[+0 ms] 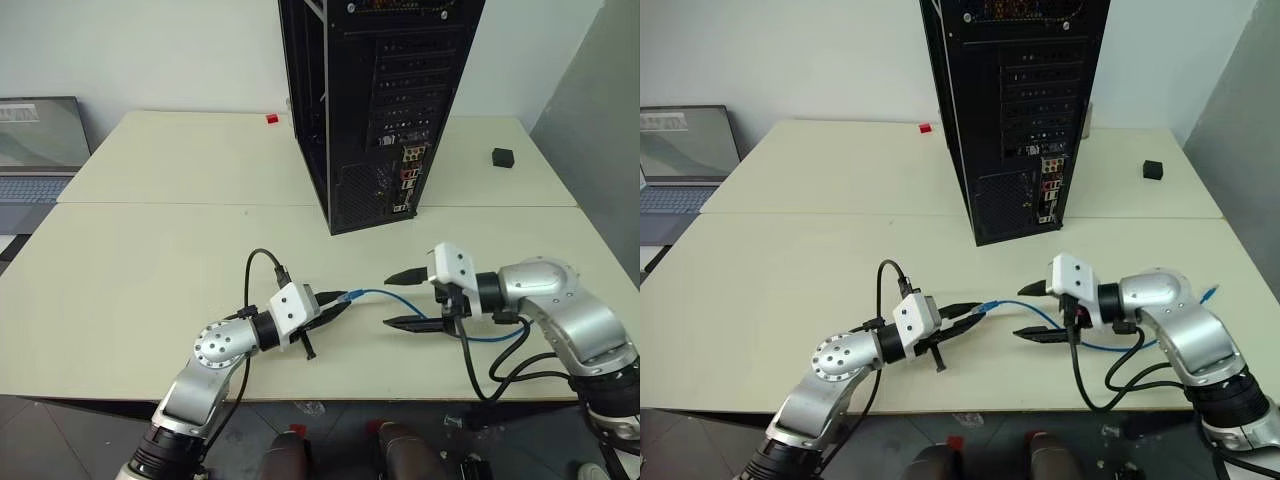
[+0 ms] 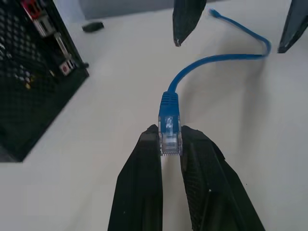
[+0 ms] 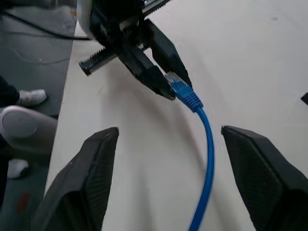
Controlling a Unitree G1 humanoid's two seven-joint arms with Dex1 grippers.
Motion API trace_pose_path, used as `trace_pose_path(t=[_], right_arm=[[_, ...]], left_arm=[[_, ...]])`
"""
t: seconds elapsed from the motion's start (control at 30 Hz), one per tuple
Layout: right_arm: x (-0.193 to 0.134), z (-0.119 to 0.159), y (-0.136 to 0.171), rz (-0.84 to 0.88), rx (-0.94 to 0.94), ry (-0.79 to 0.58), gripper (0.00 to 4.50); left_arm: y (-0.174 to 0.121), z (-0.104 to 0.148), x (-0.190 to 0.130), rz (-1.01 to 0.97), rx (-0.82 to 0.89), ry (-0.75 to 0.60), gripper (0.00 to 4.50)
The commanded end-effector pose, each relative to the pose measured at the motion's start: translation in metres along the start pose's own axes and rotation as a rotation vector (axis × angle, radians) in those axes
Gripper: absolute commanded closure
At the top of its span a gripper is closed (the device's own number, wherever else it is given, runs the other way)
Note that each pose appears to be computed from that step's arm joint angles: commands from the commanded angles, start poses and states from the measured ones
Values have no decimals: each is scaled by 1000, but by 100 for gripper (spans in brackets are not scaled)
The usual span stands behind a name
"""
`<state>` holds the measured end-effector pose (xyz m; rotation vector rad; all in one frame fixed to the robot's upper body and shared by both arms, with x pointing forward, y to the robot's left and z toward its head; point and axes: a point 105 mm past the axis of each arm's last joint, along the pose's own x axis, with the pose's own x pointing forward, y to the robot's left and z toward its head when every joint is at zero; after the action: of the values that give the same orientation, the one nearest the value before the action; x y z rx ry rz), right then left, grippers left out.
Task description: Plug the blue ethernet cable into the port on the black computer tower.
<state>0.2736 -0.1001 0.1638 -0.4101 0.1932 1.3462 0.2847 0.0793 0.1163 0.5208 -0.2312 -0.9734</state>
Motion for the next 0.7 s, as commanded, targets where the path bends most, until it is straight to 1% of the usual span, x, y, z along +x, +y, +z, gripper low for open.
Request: trace_pose_path(t=[0.03,0.17,0.3,0.47,0.7], right_arm=[[-6,17,2,-16,68,-77,23],[-2,23,4,-12,153,-136,23],[3,28,8,4,211,-173,23],[16,26,10,15,254,-188,23],[33,25,7,22,296,-215,23]], left_arm=[[9,22,2,25,325,-104,422],[8,27,-3,-24,600,-177,422],[4,27,-10,-77,769,-244,422],[5,29,-11,-66,847,-291,422],[7,29,-11,-46,876,-304,422]])
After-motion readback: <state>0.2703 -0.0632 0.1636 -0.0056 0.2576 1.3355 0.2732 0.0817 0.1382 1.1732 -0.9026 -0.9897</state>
